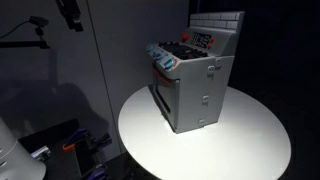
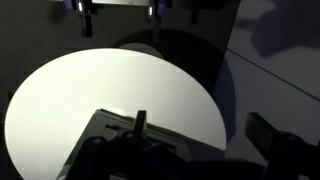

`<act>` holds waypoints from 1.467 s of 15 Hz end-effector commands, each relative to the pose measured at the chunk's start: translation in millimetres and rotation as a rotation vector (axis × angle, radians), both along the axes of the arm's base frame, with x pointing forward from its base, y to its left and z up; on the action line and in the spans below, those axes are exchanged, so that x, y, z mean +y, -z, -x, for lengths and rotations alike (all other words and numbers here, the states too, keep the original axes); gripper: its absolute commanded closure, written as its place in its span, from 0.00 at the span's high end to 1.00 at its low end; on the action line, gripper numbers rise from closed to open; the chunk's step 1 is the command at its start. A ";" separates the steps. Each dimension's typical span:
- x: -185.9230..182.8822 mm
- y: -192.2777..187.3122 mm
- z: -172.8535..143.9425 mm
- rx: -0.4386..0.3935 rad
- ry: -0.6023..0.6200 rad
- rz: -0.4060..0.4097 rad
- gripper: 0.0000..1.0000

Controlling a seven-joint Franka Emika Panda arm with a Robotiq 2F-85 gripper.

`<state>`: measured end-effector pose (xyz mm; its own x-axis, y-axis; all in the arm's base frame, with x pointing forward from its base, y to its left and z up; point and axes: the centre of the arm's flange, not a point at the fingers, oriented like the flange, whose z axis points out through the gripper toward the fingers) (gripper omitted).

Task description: Press the top button on the microwave oven controlling panel of the stove

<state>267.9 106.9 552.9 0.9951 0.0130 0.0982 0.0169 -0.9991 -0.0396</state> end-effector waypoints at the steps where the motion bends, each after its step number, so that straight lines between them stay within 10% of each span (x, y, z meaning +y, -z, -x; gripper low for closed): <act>1: 0.0 0.0 0.0 0.000 0.000 0.000 1.00; 22: -21.9 -28.8 -82.6 -0.048 0.097 -0.030 1.00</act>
